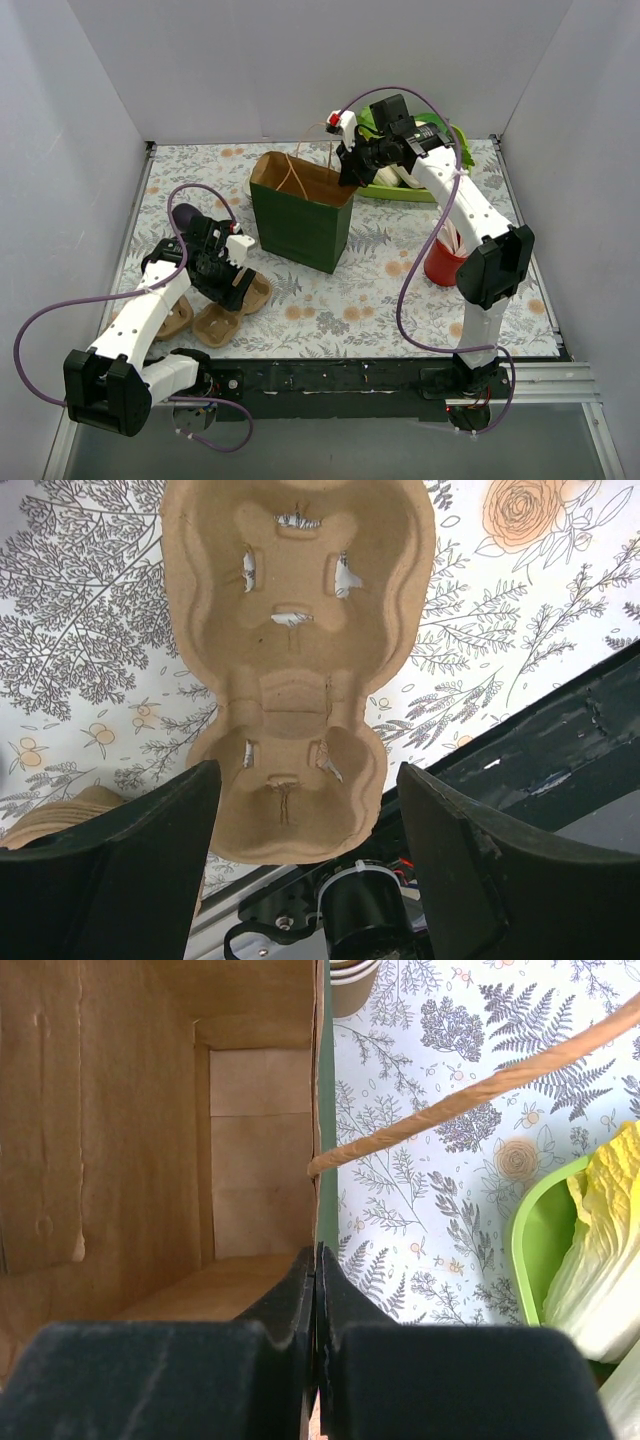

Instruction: Pack the takeout coffee

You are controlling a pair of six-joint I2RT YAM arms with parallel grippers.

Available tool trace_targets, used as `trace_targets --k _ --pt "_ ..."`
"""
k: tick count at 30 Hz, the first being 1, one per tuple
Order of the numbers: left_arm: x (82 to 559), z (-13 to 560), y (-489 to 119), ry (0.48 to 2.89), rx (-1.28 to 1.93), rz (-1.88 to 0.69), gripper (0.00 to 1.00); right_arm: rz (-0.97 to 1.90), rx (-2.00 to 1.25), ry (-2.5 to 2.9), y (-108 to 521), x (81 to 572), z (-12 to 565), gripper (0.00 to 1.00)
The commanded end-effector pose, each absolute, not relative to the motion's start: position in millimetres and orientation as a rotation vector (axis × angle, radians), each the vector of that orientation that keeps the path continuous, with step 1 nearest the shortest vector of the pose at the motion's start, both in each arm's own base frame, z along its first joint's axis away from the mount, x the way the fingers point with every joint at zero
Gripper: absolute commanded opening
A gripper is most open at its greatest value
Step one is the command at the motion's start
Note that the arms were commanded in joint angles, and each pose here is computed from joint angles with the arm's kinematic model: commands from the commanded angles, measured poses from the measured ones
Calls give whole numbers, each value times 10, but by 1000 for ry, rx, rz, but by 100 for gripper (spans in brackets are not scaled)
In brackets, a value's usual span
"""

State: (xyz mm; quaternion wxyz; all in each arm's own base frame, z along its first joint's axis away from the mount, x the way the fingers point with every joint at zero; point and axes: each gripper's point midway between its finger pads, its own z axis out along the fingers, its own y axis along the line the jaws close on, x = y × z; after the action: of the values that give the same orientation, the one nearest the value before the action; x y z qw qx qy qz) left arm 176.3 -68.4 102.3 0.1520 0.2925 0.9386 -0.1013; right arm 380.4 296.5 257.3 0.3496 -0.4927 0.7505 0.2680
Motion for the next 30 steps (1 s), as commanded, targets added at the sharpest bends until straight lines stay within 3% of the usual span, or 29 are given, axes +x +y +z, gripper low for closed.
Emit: trace_targets --k 1,8,14,20,30 --pt "1912 1152 -758 2592 842 -314 71 653 -1290 1789 2951 3738 3070 1" --pt "1847 1062 -724 2576 951 -310 70 519 -1326 1778 2553 3614 3103 1" --pt "1717 961 -766 2609 1004 -390 62 486 -1273 1851 2226 3579 2997 1" --pt "1743 776 -703 2655 1012 -345 54 490 -1240 1856 2171 3571 3021 1" --pt "1857 654 -639 2638 999 -264 50 518 -1222 1874 2180 3515 2980 1"
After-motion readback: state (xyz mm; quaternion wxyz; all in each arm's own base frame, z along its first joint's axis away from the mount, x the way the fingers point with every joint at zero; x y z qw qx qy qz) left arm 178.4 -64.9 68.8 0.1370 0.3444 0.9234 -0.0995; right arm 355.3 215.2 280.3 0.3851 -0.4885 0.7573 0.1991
